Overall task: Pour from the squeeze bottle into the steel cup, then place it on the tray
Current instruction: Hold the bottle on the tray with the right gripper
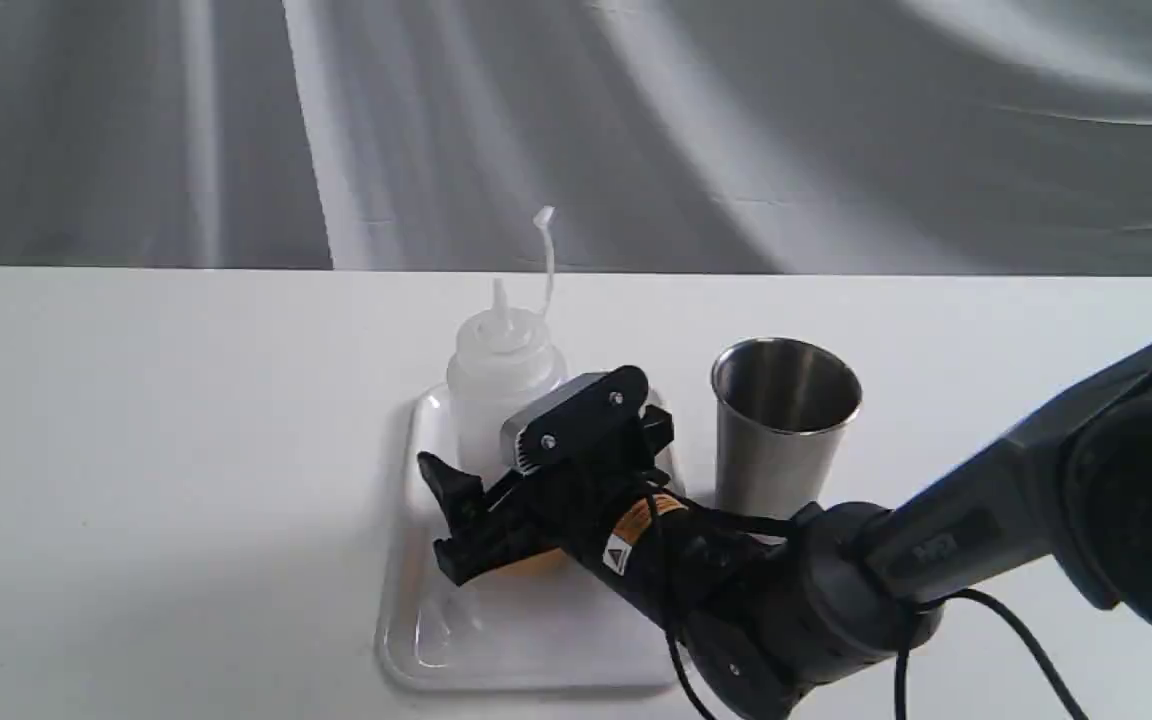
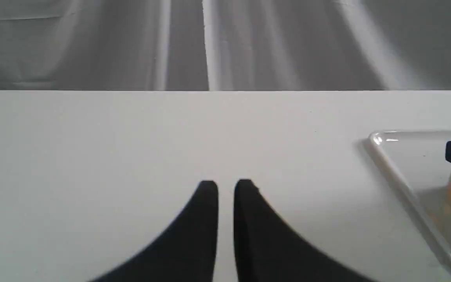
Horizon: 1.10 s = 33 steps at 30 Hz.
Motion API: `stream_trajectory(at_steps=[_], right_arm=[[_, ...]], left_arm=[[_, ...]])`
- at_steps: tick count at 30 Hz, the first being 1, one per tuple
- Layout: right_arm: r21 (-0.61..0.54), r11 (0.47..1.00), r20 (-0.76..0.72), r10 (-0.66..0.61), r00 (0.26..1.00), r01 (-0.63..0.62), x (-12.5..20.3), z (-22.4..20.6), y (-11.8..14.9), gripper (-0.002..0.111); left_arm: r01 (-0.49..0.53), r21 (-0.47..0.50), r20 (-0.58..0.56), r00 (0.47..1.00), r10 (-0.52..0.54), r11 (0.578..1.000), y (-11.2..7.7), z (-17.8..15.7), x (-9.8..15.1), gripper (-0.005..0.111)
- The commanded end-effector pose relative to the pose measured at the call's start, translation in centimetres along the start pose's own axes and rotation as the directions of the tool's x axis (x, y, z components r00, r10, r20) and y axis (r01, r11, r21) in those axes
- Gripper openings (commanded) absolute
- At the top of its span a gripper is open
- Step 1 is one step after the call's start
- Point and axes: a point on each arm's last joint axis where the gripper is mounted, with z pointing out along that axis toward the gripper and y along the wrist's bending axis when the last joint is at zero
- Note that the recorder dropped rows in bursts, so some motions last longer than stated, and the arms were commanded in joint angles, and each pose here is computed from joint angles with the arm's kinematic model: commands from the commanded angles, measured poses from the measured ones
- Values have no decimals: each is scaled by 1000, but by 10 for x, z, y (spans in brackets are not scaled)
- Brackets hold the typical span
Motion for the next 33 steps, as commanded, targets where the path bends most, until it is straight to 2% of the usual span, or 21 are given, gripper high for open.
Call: stream_trajectory(at_steps=[1,21,26,33], right_arm=[[-6,1000,9,0,1000,0,-4,1,1,86],[13,1000,14,11,1000,-11,-5,1,-1,87],[13,1000,14,12,1000,-12,-5,1,0,105],[11,1000,3,20,1000,-20,-3,-1,6,105]], left_arm=[[2,-3,8,1000,-2,1000,0,0,0,8],[3,-3,8,1000,-3,1000,0,0,0,8],[3,-3,8,1000,-3,1000,0,0,0,8],[5,-3,8,1000,-5,1000,0,0,0,8]])
